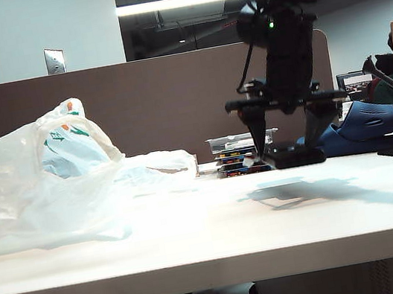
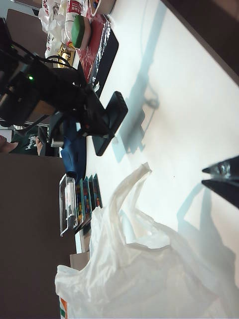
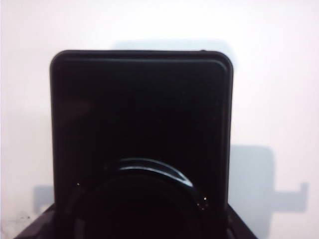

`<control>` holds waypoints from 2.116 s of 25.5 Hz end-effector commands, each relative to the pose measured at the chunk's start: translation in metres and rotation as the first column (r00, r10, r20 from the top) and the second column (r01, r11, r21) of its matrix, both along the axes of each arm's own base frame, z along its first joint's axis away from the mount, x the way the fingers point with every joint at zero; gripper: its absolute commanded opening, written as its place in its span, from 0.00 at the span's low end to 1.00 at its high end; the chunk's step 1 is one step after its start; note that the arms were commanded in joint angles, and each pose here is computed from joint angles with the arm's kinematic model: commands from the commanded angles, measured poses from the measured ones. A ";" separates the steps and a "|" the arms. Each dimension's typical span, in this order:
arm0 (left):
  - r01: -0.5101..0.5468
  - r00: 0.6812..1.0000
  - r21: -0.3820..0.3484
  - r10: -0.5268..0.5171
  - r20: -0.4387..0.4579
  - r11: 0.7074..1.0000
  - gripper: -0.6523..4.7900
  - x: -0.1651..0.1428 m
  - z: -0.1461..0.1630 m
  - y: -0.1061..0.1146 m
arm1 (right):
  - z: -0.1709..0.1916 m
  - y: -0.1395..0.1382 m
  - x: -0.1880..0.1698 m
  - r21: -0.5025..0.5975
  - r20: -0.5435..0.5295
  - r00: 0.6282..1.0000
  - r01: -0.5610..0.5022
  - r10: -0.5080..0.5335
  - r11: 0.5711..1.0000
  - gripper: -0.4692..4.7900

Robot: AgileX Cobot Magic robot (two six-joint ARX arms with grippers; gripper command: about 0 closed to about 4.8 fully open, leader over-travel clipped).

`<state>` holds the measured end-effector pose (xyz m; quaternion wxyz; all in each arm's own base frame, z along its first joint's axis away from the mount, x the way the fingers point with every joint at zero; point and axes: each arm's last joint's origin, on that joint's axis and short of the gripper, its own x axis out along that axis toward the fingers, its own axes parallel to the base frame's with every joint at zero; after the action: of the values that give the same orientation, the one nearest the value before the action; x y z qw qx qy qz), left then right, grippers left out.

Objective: Put the power bank into the bag.

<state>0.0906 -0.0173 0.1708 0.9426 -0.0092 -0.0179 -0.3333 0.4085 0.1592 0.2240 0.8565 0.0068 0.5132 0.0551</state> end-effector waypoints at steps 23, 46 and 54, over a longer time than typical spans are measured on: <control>-0.217 0.926 0.069 0.183 0.330 0.974 0.67 -0.007 0.088 0.004 | 0.049 -0.002 -0.022 0.109 0.047 0.992 -0.123 0.118 0.986 0.46; -0.124 0.988 0.313 0.087 0.128 0.942 1.00 0.144 0.142 -0.008 | 0.069 0.010 -0.030 0.158 0.137 0.972 -0.214 0.193 0.964 0.46; -0.089 0.996 0.368 0.076 0.051 0.926 1.00 0.184 0.128 -0.030 | 0.070 0.013 -0.031 0.162 0.144 0.969 -0.225 0.202 0.961 0.46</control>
<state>0.2698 -0.0469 0.2973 0.9363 0.1704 0.0280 -0.3059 0.3778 0.1698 0.2852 0.8638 0.0211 0.4691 0.1828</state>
